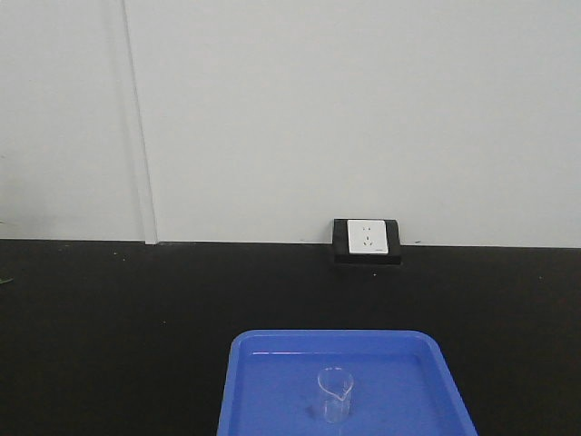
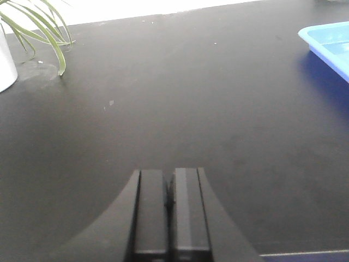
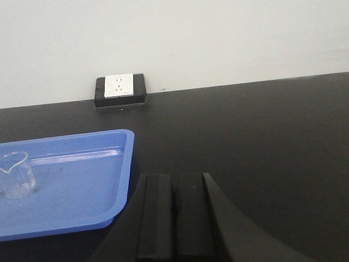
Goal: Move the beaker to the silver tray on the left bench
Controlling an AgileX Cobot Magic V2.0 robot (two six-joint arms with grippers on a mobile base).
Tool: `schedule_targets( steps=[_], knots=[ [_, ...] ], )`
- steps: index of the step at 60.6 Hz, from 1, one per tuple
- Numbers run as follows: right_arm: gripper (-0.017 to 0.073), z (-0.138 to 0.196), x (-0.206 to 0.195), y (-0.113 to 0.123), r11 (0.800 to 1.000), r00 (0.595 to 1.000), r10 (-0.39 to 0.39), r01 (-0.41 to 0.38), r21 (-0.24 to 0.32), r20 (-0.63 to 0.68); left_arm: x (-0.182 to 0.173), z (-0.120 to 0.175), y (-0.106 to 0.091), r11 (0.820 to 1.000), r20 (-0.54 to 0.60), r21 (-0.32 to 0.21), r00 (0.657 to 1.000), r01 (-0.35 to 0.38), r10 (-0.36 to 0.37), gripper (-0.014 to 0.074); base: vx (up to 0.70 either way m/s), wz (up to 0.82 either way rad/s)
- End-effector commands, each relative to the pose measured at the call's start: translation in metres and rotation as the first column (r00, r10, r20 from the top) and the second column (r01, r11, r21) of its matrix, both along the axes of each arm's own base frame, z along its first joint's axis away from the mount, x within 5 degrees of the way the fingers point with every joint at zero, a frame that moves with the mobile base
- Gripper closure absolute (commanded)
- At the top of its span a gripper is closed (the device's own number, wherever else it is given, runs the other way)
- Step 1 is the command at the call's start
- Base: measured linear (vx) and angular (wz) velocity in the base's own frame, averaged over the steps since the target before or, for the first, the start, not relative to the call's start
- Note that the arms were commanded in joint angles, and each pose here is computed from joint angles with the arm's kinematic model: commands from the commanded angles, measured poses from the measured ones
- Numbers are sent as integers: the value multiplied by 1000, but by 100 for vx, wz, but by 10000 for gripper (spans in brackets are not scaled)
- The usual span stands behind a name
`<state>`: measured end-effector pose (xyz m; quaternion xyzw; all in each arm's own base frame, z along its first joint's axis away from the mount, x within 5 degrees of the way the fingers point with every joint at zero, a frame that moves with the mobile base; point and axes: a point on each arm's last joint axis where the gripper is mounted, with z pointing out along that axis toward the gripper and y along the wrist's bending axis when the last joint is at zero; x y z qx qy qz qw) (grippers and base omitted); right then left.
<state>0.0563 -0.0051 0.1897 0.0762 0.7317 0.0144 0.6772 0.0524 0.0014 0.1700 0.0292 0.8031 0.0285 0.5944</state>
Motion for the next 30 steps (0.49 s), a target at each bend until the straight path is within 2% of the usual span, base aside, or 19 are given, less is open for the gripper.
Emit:
schedule_targets(
  steps=[1,16,25,30],
  knots=[
    [571,6,0,0,1000,996,4,-3,-19,89,2,0,-1,1000,63,-5,998,10,-10,592,0,0],
    [571,11,0,1,1000,990,10,-7,-20,140,2,0,-1,1000,63,-5,998,10,-10,592,0,0],
    [571,35,-4,3,998,941,33,-13,-61,338,2,0,-1,1000,63,-5,998,10,-10,592,0,0],
    [571,62,-8,3,997,911,38,-10,-70,411,2,0,-1,1000,63,-5,998,10,-10,592,0,0]
  ],
)
